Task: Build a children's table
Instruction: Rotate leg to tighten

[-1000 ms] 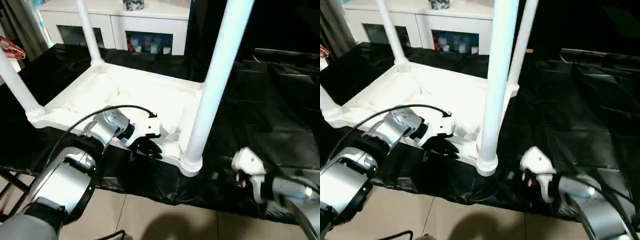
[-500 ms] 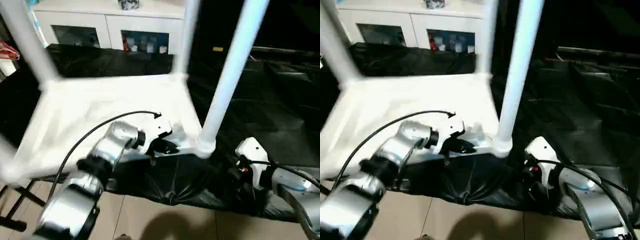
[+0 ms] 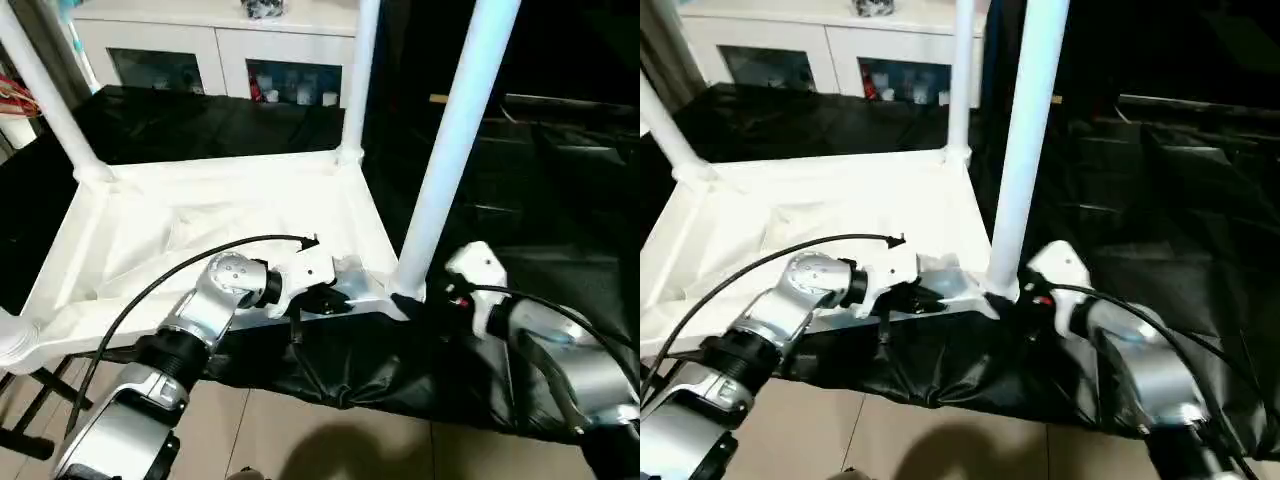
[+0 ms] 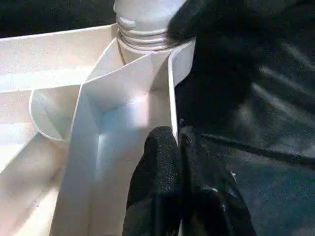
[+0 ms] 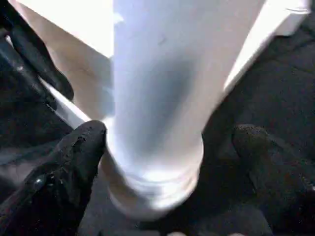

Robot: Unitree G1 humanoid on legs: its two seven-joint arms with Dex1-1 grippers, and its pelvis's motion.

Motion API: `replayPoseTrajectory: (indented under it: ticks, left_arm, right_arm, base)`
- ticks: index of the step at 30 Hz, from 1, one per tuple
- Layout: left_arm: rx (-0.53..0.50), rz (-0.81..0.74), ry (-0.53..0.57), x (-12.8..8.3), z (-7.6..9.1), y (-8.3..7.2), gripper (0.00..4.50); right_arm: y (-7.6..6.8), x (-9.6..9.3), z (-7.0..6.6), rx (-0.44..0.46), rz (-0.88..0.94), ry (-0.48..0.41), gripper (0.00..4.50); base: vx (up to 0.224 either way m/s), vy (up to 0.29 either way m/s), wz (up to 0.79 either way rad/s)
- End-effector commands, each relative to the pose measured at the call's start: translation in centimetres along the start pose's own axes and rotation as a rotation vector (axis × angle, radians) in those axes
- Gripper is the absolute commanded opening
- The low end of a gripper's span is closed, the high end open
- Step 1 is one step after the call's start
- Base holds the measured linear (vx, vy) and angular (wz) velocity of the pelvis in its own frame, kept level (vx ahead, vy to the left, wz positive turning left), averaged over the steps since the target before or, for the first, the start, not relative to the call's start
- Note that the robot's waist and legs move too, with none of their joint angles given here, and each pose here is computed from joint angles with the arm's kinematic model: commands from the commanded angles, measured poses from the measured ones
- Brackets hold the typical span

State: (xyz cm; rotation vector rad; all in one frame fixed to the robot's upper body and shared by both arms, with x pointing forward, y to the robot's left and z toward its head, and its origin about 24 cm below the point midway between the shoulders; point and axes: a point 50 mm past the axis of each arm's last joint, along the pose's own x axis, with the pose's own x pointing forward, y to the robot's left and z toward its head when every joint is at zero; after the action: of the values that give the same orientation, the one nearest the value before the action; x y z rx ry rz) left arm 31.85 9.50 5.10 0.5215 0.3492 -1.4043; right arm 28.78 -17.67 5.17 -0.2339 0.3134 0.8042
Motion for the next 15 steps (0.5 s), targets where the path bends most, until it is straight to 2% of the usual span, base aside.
replayPoseTrajectory:
  ticks: [1, 8, 9, 15]
  left_arm:
    - [0.005, -0.063, 0.03, 0.1, -0.6, -0.7, 0.01]
    - [0.015, -0.072, 0.039, -0.2, -0.5, -0.2, 0.0]
    - [0.015, -0.072, 0.042, -0.3, -0.5, -0.1, 0.0]
    - [0.017, -0.059, 0.051, -0.7, -0.6, 0.3, 0.0]
  right_arm:
    - [-0.4, 0.3, 0.2, -0.022, 0.01, -0.002, 4.5]
    - [-1.0, 1.6, 0.3, -0.034, 0.031, 0.014, 4.24]
    - [-1.0, 1.7, 0.3, -0.045, 0.047, 0.021, 3.99]
    - [-1.1, 2.0, 0.3, -0.039, 0.059, 0.015, 3.62]
  base:
    - [0.0, 0.0, 0.0]
    - [0.0, 0.0, 0.0]
    - [0.0, 0.0, 0.0]
    - [0.0, 0.0, 0.0]
